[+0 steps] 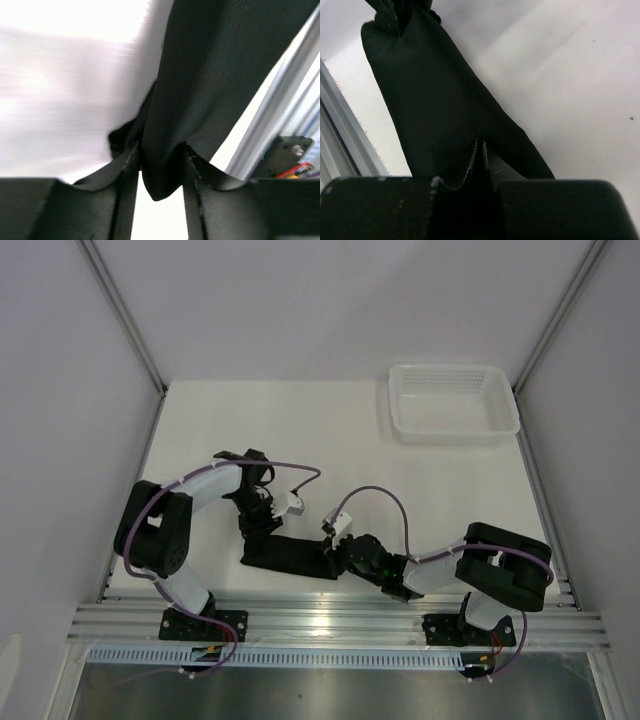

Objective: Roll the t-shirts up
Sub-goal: Roll the tshirt

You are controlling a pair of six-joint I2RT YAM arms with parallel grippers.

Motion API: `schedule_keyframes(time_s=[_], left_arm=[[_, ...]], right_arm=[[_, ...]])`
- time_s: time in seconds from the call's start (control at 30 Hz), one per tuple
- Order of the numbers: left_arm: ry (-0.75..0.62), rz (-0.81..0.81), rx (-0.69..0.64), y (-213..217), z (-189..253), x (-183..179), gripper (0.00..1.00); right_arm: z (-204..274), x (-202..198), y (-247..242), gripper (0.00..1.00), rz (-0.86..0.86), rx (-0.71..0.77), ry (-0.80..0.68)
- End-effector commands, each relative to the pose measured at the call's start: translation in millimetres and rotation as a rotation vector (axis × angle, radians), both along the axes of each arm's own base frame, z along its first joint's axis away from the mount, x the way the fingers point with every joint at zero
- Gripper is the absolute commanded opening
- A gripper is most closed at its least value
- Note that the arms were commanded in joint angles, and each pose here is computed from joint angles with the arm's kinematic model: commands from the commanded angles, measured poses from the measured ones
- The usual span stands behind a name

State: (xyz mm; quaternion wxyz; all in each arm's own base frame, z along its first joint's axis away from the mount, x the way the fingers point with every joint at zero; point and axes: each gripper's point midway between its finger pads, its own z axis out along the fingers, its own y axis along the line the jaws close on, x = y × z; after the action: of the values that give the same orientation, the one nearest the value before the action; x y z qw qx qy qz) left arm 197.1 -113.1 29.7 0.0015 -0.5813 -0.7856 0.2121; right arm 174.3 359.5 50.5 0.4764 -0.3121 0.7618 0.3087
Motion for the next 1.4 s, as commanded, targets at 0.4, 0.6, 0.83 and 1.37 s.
schedule_keyframes(time_s=[0.4,0.6,0.83,1.37], left_arm=[[-0.182,0.102,-0.117,0,63,32,0.61],[-0.335,0.205,-0.229,-19,113,50,0.48],[-0.161,0.157,-0.170,-26,51,-4,0.27],[-0.134,0.278,0.003,10,-8,35,0.24]], right_arm=[[-3,8,-6,0.09,-0.083,0.043,0.024],[-3,9,-9,0.09,-0.091,0.026,0.021],[-1,10,-8,0.09,-0.088,0.015,0.013],[2,11,-12,0.09,-0.070,-0.035,-0.023]])
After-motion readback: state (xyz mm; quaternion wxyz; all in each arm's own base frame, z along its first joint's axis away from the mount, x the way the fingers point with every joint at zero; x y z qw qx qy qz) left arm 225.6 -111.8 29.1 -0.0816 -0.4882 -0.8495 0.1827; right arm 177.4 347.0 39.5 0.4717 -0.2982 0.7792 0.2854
